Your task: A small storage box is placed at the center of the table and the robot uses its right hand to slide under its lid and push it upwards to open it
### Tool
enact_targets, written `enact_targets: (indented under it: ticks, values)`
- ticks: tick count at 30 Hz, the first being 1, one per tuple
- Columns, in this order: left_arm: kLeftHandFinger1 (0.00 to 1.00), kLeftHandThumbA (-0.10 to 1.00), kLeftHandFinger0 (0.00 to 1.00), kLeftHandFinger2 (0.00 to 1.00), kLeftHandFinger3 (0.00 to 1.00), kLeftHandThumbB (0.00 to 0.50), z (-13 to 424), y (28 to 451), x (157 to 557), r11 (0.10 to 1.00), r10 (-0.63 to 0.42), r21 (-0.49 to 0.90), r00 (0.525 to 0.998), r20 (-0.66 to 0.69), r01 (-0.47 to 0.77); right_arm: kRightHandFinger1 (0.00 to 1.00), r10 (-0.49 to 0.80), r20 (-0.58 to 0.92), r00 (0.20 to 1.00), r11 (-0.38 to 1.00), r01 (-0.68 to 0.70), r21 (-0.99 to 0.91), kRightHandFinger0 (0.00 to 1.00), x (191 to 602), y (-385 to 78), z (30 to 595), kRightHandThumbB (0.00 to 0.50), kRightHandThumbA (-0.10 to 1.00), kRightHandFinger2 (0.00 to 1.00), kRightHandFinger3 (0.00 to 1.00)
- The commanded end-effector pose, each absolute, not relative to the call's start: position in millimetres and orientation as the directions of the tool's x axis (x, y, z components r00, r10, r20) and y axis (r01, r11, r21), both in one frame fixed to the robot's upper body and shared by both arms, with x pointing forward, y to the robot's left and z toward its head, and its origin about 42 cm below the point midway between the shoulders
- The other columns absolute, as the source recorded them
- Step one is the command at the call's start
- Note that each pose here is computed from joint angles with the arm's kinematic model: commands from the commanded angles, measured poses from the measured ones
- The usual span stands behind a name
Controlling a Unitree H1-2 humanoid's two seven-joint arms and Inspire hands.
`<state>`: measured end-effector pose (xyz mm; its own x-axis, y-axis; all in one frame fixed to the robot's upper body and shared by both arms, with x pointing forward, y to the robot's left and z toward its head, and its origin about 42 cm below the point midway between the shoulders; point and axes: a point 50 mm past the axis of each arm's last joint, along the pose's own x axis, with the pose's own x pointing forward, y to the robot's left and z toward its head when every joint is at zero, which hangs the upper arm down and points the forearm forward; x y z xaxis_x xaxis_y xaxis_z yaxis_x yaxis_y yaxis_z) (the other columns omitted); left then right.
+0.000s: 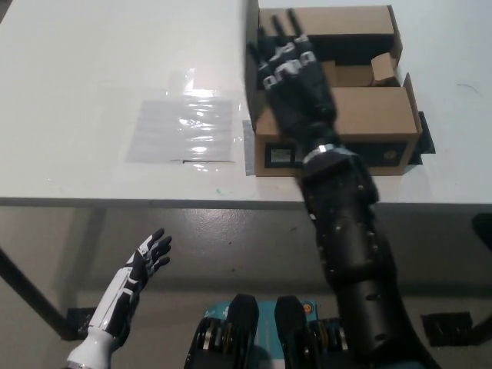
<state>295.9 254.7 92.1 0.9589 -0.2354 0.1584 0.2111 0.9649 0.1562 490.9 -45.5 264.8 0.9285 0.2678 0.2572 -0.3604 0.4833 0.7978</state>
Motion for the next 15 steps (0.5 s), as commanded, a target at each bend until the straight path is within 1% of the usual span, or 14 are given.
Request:
enact_targets:
  ticks: [1,2,5,7,10,13,14,15]
  values:
    - [1.0,1.0,1.0,1.0,1.0,0.358,105,253,301,0.955,-0.263,0.193,0.941,0.214,0.223,1.0,0.365,0.336,0.868,0.544,-0.492,0.68,1.0,491,-2,295,0.322,1.0,1.0,1.0]
    - [1.0,1.0,1.0,1.0,1.0,0.357,105,253,301,0.955,-0.263,0.195,0.94,0.218,0.222,1.0,0.381,0.339,0.861,0.554,-0.505,0.662,1.0,490,2,294,0.314,1.0,1.0,1.0]
    - [1.0,1.0,1.0,1.0,1.0,0.358,107,255,302,0.955,-0.264,0.197,0.938,0.226,0.222,1.0,0.443,0.334,0.832,0.583,-0.551,0.598,1.0,487,21,295,0.326,1.0,1.0,1.0]
    - [1.0,1.0,1.0,1.0,1.0,0.358,107,254,303,0.955,-0.266,0.196,0.937,0.226,0.224,1.0,0.464,0.329,0.822,0.619,-0.567,0.544,1.0,486,27,296,0.319,1.0,1.0,1.0]
    - [1.0,1.0,1.0,1.0,1.0,0.358,108,253,303,0.953,-0.271,0.2,0.936,0.224,0.228,1.0,0.503,0.323,0.802,0.642,-0.596,0.481,1.0,482,39,294,0.295,1.0,1.0,1.0]
    - [1.0,1.0,1.0,1.0,1.0,0.35,109,253,305,0.952,-0.273,0.205,0.935,0.225,0.228,1.0,0.521,0.305,0.797,0.674,-0.604,0.425,1.0,480,45,290,0.31,1.0,1.0,1.0]
    - [1.0,1.0,1.0,1.0,1.0,0.348,109,252,306,0.952,-0.274,0.204,0.935,0.225,0.23,1.0,0.547,0.288,0.786,0.683,-0.618,0.389,1.0,480,46,283,0.329,1.0,1.0,1.0]
    - [1.0,1.0,1.0,1.0,1.0,0.345,109,252,306,0.951,-0.275,0.207,0.934,0.226,0.23,1.0,0.555,0.284,0.782,0.684,-0.624,0.378,1.0,480,47,280,0.33,1.0,1.0,1.0]
